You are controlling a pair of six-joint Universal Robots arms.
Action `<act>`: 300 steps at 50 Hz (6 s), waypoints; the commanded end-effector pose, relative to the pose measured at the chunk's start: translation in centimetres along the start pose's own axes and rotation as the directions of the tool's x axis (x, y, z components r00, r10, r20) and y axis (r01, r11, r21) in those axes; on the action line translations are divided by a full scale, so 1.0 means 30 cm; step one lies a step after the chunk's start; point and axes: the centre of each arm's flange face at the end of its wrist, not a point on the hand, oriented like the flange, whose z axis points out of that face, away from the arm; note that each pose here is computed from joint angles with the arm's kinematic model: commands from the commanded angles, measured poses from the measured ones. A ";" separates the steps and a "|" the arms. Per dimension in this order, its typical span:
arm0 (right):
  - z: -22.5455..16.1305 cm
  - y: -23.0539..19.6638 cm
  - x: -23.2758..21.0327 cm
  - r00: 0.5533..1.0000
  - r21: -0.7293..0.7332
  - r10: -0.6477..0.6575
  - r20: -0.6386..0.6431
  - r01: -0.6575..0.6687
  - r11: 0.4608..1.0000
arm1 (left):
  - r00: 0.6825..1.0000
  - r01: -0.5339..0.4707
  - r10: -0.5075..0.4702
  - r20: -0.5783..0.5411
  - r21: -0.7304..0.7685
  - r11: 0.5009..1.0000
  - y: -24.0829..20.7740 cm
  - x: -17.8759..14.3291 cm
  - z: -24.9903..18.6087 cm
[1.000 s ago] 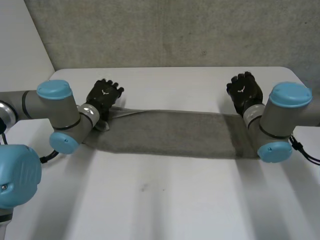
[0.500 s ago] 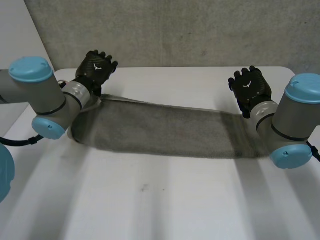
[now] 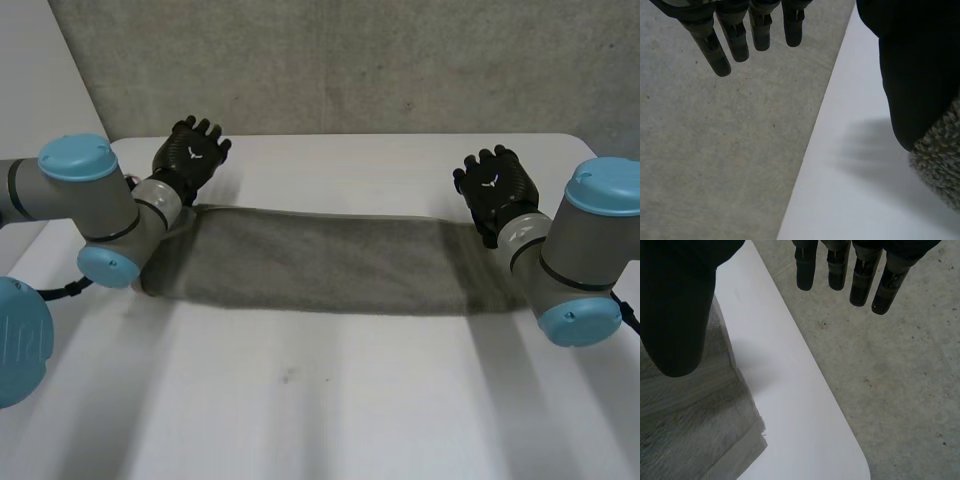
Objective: Fold the towel.
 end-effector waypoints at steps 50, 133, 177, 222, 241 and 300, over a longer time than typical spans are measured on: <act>-0.027 0.029 -0.050 0.995 -0.036 0.015 0.097 -0.012 0.999 | 0.962 0.236 -0.247 -0.114 -0.105 0.966 0.083 0.092 -0.213; -0.093 0.338 0.236 0.971 -0.349 0.239 -0.010 -0.228 0.909 | 0.973 0.229 -0.232 -0.008 -0.125 0.965 0.055 0.028 -0.213; -0.323 -0.383 -0.669 0.782 0.559 -0.422 0.459 0.116 0.821 | 0.969 0.244 -0.246 -0.017 -0.078 0.967 -0.101 -0.009 -0.374; -0.242 0.069 -0.134 0.867 -0.232 0.434 0.245 -0.382 0.894 | 0.813 0.572 -0.574 -0.097 -0.053 0.819 -0.285 0.315 -0.317; -0.222 0.026 -0.109 0.887 -0.172 0.399 0.235 -0.366 0.915 | 0.871 0.450 -0.474 -0.131 -0.176 0.875 -0.203 0.399 -0.424; -0.268 -0.407 -0.158 0.719 0.054 0.524 0.456 -0.610 0.790 | 0.756 0.641 -0.648 0.097 0.094 0.762 -0.360 -0.012 -0.397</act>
